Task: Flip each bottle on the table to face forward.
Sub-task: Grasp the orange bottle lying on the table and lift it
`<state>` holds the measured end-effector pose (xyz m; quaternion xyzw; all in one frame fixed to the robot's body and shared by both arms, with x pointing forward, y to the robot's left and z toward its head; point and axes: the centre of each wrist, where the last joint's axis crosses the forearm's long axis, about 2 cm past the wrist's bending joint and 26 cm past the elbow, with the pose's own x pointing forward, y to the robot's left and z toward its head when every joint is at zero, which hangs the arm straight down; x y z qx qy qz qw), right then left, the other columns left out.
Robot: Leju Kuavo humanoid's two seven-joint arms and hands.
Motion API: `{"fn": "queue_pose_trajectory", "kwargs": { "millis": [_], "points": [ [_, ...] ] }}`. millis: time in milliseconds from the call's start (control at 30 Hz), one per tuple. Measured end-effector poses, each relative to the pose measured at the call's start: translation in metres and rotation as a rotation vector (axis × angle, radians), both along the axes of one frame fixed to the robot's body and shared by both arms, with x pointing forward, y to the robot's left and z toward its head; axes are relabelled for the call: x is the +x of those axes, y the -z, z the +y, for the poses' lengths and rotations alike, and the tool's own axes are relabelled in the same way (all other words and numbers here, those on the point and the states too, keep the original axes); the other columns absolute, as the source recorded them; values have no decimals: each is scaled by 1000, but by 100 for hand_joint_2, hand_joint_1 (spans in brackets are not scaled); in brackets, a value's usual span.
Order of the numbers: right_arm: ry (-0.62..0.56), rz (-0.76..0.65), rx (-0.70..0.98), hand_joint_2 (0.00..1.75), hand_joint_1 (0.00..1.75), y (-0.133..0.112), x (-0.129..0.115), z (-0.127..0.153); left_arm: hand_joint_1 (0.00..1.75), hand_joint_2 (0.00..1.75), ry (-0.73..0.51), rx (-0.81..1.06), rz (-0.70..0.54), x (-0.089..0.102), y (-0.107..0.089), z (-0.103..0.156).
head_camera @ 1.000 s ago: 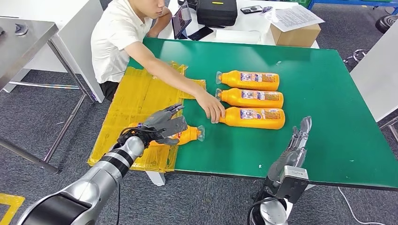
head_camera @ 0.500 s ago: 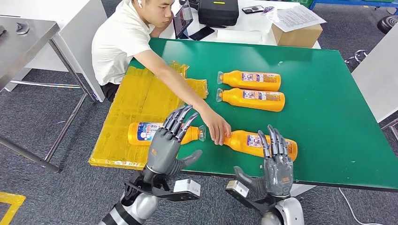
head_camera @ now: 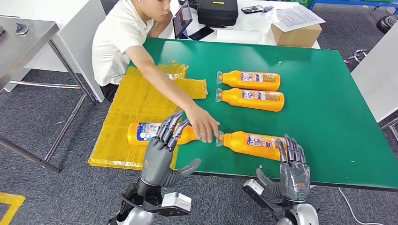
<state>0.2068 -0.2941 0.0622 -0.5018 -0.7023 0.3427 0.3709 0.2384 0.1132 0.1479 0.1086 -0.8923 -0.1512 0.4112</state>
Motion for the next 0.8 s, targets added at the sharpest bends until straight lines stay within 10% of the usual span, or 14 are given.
{"fn": "queue_pose_trajectory", "kwargs": {
  "millis": [300, 800],
  "points": [
    [292, 143, -44, 175, 0, 10, 0, -19, 0, 175, 59, -347, 347, 4, 16, 4],
    [298, 378, -102, 175, 0, 27, 63, -46, 0, 175, 17, -463, 414, 13, 23, 1]
  ]
}}
